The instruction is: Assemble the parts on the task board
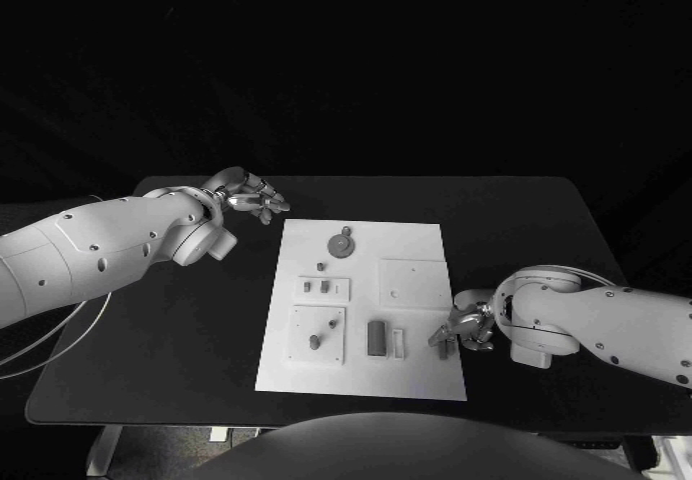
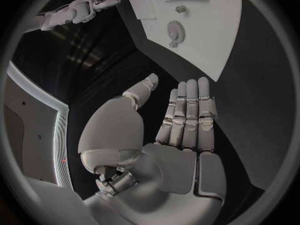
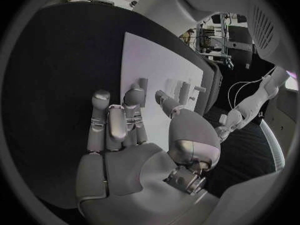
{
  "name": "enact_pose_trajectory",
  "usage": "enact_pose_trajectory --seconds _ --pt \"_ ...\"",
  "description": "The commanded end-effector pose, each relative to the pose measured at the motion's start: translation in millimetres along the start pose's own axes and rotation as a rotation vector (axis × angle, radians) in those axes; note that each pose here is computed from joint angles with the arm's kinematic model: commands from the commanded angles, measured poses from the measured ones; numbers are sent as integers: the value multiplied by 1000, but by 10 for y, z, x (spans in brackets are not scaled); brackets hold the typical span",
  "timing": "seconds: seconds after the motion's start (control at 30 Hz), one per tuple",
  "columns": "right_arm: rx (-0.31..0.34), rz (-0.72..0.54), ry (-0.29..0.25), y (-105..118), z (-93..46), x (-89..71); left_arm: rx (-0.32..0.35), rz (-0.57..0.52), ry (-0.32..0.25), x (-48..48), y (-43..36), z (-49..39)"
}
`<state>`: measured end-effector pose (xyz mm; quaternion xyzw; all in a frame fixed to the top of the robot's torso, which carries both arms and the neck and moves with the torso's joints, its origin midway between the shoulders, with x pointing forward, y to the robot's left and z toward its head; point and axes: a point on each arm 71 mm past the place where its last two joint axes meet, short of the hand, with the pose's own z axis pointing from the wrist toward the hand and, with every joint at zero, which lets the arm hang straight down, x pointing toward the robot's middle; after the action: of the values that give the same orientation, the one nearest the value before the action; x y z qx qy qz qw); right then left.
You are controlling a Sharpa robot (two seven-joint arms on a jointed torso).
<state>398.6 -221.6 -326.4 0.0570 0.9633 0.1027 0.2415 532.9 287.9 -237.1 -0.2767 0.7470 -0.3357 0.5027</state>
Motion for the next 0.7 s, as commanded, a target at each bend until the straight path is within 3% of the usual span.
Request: enact_pose_trajectory --seconds 0.03,0.7 --pt "10 -43 24 5 55 76 9 1 6 6 -18 1" --pt "44 -121 2 37 209 132 6 1 5 -3 -8 -9"
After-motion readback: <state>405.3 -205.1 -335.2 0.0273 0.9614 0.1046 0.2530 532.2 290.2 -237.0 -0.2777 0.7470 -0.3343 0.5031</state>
